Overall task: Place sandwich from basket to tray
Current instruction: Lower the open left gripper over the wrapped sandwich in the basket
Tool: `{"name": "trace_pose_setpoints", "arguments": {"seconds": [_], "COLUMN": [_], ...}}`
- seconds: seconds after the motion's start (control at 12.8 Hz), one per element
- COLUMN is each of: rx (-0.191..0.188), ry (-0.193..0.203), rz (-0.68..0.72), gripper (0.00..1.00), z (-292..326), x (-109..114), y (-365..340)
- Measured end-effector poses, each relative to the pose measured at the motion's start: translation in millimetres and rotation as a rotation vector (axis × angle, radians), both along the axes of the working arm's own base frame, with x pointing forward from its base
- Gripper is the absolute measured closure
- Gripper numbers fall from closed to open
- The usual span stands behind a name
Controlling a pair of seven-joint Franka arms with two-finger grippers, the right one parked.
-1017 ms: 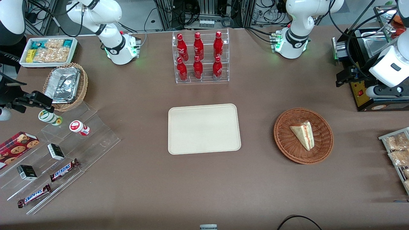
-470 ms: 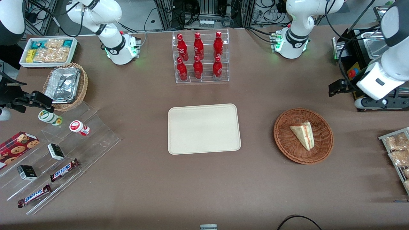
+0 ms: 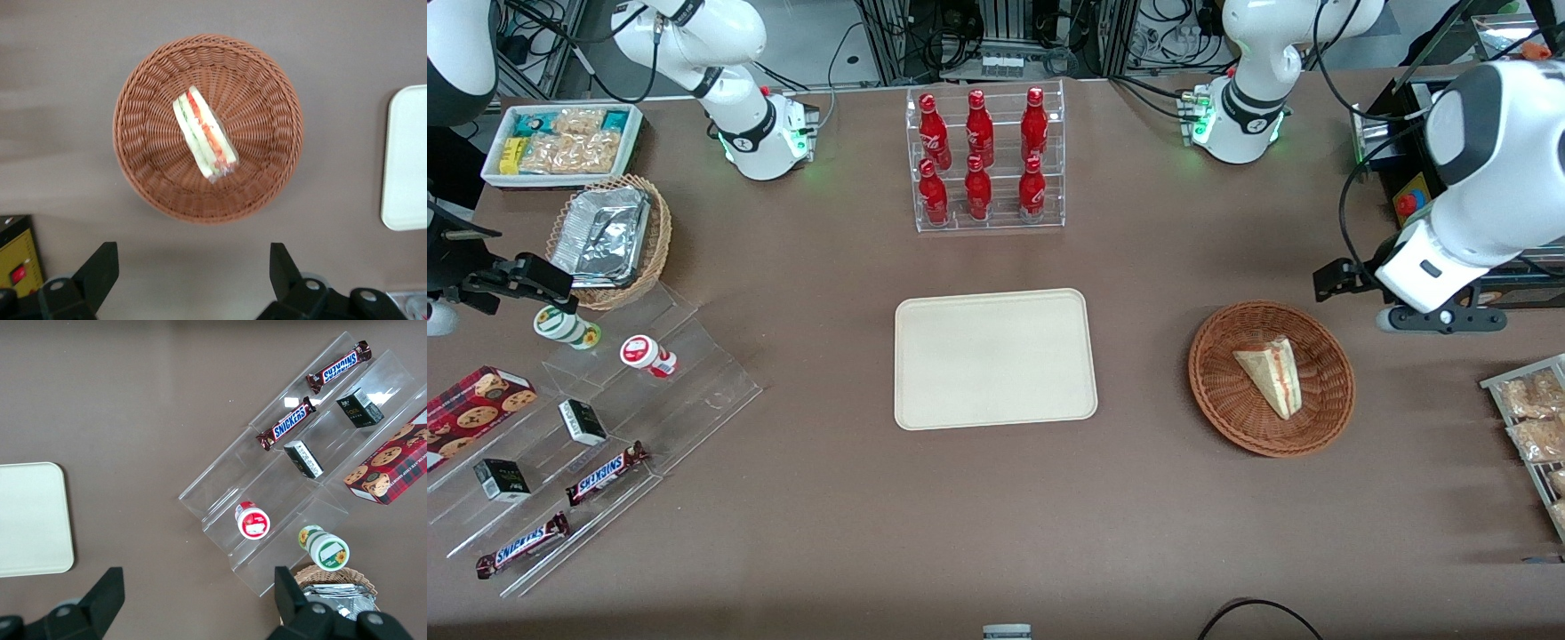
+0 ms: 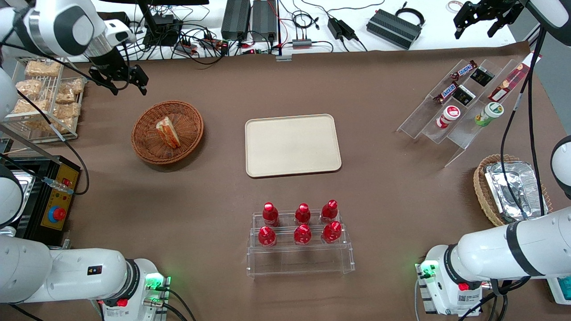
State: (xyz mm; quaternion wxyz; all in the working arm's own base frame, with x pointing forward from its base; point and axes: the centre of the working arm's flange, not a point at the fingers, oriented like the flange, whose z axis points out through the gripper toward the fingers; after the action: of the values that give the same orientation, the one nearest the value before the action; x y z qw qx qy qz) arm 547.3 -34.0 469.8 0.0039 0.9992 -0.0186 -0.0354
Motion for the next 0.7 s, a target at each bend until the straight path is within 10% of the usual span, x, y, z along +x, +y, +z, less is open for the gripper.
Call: {"name": "trace_pose_setpoints", "arguments": {"seconds": [0.7], "rx": [0.0], "ry": [-0.086], "rz": [0.221], "gripper": [0.0], "z": [-78], "x": [-8], "y": [3]}}
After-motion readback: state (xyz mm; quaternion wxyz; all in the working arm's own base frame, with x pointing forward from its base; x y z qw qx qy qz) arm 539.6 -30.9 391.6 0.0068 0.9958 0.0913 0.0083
